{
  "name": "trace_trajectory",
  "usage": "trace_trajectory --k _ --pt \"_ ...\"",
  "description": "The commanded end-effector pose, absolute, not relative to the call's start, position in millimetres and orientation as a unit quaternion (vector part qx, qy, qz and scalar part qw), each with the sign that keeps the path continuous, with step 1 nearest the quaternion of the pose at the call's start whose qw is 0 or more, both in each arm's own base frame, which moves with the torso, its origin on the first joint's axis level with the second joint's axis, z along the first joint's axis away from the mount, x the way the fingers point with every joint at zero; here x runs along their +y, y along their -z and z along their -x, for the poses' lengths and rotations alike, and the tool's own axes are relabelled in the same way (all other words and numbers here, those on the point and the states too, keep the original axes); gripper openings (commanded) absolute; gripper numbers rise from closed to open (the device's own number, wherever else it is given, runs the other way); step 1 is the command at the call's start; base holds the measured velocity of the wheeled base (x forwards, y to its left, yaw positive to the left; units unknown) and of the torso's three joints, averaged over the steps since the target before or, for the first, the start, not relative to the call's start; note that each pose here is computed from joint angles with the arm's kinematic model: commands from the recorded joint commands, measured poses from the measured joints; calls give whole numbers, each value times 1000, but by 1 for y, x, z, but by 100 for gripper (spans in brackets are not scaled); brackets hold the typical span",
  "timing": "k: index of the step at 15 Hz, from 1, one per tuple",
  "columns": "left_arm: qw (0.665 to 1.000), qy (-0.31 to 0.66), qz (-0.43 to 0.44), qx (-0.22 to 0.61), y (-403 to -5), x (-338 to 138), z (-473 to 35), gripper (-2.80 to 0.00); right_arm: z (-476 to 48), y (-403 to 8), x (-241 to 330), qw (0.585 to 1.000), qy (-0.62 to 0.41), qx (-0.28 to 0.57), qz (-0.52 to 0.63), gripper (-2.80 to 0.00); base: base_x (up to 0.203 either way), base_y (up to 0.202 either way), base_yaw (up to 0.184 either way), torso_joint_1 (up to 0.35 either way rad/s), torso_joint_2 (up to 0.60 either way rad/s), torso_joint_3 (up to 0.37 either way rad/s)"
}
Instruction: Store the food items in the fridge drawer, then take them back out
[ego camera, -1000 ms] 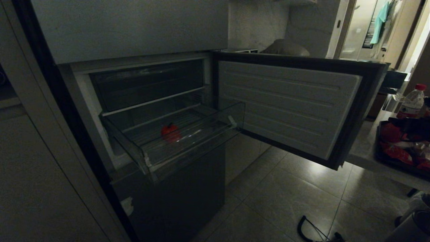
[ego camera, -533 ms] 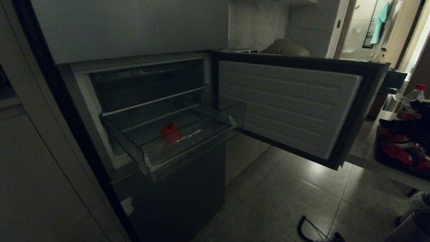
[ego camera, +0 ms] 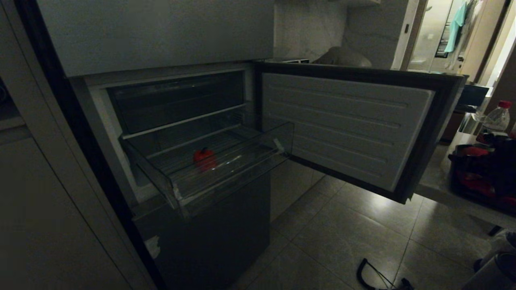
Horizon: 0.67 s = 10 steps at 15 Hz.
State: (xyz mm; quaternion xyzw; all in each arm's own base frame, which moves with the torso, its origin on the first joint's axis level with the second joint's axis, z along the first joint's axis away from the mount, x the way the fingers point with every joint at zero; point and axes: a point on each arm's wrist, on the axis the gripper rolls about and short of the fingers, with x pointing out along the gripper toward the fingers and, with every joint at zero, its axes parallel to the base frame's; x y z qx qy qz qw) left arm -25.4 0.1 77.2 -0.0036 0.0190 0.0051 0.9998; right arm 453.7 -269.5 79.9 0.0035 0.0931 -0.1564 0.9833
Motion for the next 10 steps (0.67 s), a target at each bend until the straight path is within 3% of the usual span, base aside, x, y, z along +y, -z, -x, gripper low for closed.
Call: trace_trajectory --k 1,6,10 --pt "1000 -5 4 20 -77 0 25 -280 -455 -75 -270 983 156 95 -4 -280 0 0 0 0 0 0" --pt "1000 -5 4 20 -77 0 25 -280 -453 -82 -269 984 156 89 -5 -280 0 0 0 0 0 0" --pt "1000 -5 4 20 -77 0 25 -280 -443 -117 -263 985 157 67 4 -280 0 0 0 0 0 0"
